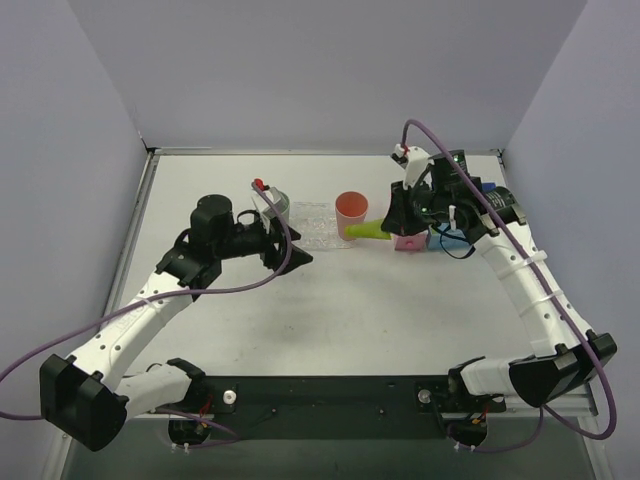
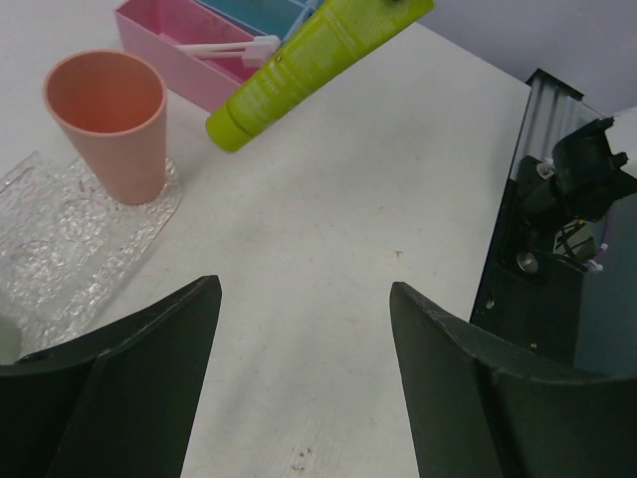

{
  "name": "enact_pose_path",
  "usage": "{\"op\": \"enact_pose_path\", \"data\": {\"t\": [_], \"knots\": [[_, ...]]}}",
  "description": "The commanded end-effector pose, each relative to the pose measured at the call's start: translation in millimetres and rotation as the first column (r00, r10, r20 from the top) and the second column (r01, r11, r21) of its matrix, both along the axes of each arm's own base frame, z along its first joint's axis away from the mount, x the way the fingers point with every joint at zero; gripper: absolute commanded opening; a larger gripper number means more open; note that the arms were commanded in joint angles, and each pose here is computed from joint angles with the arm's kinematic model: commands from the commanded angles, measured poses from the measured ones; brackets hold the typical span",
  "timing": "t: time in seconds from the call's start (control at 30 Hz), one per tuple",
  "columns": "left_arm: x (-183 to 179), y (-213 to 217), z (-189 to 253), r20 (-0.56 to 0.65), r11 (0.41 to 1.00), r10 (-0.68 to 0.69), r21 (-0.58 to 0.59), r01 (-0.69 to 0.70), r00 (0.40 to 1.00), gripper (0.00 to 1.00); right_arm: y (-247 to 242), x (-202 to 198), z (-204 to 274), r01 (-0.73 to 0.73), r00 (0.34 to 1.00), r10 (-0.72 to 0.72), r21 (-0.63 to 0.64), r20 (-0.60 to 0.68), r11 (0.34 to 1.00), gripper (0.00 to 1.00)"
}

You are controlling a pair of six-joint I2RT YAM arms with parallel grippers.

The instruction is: Prepare toiletry sets of a toothbrush and toothpaste on the tray

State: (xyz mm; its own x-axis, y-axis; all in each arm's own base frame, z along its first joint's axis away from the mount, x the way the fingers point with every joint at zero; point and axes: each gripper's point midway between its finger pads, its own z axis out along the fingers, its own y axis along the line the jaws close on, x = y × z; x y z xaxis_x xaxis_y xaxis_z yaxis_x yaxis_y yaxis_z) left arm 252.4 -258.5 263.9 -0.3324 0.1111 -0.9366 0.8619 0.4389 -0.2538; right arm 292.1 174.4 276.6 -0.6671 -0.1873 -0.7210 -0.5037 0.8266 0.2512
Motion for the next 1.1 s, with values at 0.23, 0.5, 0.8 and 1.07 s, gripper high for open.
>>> {"op": "enact_pose_path", "data": {"t": [0.23, 0.5, 0.8, 1.07], "knots": [[-37, -26, 20, 0.008, 0.956, -0.279, -0.098, 0.278, 0.960, 0.83, 79, -72, 18, -0.439, 0.889, 0.454, 0.162, -0.068, 0.884, 0.00], [-54, -39, 2, -0.078, 0.923, -0.382, -0.082, 0.376, 0.921, 0.83, 121, -101, 20, -0.599, 0.772, 0.629, 0.233, -0.086, 0.767, 0.00], [-79, -46, -1, -0.156, 0.852, -0.523, -0.132, 0.507, 0.838, 0.62, 123, -102, 25, -0.622, 0.759, 0.648, 0.226, -0.059, 0.750, 0.00], [-80, -47, 0, -0.153, 0.847, -0.531, -0.135, 0.515, 0.833, 0.35, 121, -95, 22, -0.614, 0.770, 0.636, 0.208, -0.056, 0.762, 0.00]]}}
